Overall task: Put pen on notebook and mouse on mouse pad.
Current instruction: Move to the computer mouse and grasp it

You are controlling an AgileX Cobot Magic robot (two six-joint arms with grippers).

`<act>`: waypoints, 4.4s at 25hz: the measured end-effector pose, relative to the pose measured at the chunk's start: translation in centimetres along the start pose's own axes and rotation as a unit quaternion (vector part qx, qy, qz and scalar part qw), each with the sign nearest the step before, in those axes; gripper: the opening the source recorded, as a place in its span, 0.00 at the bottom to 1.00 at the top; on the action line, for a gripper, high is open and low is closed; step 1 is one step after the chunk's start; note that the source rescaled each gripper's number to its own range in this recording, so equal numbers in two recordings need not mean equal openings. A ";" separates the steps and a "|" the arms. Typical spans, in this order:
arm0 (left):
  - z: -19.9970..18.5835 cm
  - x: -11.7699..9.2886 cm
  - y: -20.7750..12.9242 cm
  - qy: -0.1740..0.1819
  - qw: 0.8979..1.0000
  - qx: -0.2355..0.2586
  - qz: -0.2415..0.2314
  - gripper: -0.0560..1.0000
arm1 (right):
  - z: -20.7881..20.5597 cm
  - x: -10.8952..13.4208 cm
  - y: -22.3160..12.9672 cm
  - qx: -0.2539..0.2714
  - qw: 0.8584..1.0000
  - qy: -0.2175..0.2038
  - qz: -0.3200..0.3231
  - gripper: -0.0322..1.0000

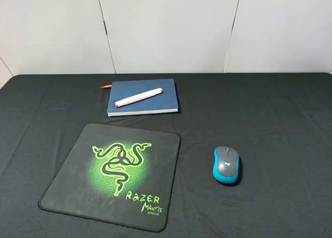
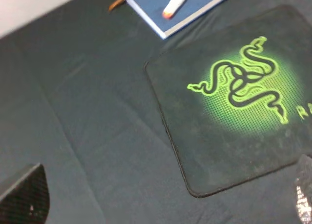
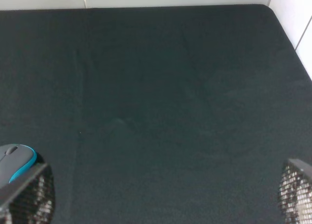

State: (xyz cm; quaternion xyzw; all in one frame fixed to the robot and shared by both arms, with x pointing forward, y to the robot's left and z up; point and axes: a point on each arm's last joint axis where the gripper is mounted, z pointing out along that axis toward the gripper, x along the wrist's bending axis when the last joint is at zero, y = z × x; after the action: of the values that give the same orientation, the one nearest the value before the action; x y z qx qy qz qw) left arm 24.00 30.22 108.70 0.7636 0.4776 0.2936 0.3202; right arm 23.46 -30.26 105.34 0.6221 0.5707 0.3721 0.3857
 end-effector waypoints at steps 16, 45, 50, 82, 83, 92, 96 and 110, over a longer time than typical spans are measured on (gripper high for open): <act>2.2 -2.3 -3.8 0.007 0.993 -0.035 -0.114 1.00 | 0.0 0.0 0.0 0.000 1.000 0.000 0.000 1.00; 2.1 -2.3 -3.9 0.011 0.993 -0.034 -0.115 1.00 | 0.0 0.0 0.0 0.000 1.000 0.000 0.000 1.00; 2.1 -2.3 -3.9 0.011 0.993 -0.034 -0.115 1.00 | 0.0 0.0 0.0 0.000 1.000 0.000 0.000 1.00; 2.1 -2.0 -4.0 0.026 0.993 -0.031 -0.109 1.00 | 1.3 0.2 2.9 0.058 0.998 -0.004 -0.004 1.00; 2.1 -2.0 -4.0 0.026 0.993 -0.031 -0.109 1.00 | 1.9 0.2 3.5 0.075 0.997 -0.005 -0.005 1.00; 2.1 -2.0 -4.0 0.026 0.993 -0.031 -0.109 1.00 | 8.2 0.8 9.5 0.198 0.980 -0.003 -0.028 1.00; 2.1 -2.0 -4.0 0.026 0.993 -0.031 -0.109 1.00 | 11.2 1.5 11.8 0.234 0.972 0.017 -0.031 1.00; 2.1 -2.0 -4.0 0.026 0.993 -0.031 -0.109 1.00 | 18.8 6.7 11.5 0.367 0.920 0.123 -0.055 1.00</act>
State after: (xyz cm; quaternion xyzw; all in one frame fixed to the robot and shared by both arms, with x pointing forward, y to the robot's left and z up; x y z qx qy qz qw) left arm 22.71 29.29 104.02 0.6889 0.5569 0.2912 0.3612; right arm 45.74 -25.18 107.89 0.6369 0.7438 0.1877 0.0769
